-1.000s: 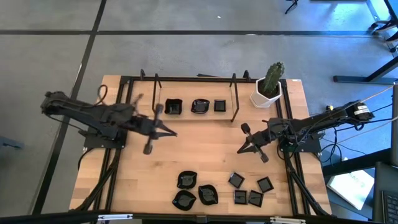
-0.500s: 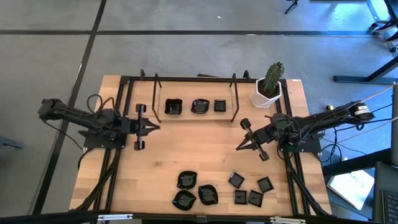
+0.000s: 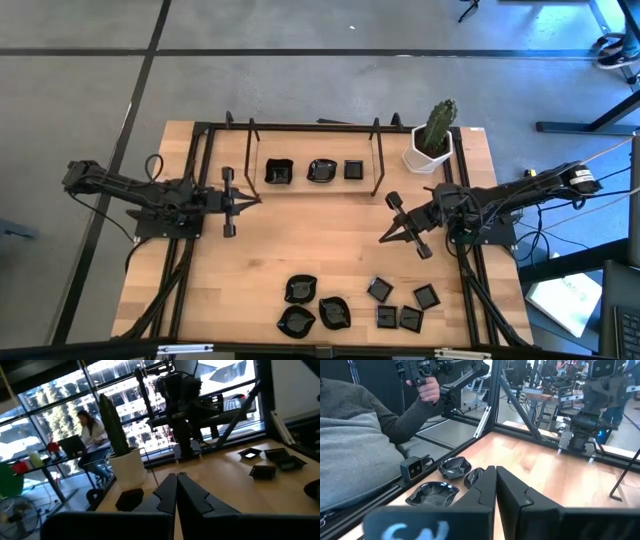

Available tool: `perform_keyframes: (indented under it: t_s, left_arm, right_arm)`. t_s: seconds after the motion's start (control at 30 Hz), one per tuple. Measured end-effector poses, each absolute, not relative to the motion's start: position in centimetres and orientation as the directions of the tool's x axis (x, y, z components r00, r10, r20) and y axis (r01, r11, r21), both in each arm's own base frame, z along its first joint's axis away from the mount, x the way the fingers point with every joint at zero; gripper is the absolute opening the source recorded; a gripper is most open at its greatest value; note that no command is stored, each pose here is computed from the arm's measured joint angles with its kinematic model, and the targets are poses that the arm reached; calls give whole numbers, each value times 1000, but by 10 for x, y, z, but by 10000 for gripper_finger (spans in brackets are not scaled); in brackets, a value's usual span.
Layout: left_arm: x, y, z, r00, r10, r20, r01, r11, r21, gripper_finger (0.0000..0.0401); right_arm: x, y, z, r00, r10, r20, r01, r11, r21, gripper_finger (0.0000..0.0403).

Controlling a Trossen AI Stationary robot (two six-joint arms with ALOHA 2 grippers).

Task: Pick & Place Mini shaped plates
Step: Stack the square plate on the top of the square plate on the shelf

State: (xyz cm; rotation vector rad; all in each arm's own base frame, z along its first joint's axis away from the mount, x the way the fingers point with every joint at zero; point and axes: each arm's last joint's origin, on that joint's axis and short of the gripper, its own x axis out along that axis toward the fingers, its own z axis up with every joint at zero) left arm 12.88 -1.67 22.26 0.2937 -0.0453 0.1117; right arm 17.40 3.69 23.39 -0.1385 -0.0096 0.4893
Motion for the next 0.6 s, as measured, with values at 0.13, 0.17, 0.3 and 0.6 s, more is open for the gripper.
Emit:
perform_keyframes:
  t_s: [0.13,0.17,0.3,0.6]
  left_arm:
    - [129,-16,222,990,129,56,-139,948,286,8]
    - [129,-16,222,990,128,57,-139,948,286,7]
    - [129,-16,223,989,128,68,-143,943,302,2]
    - [129,-16,224,990,120,73,-137,944,301,3]
  right_arm:
    - [174,37,233,882,469,-30,-469,873,-132,13]
    - [175,37,233,882,469,-32,-469,873,-131,13]
    - [177,37,230,882,469,-47,-471,873,-127,13]
    - [187,39,222,882,466,-71,-472,870,-142,13]
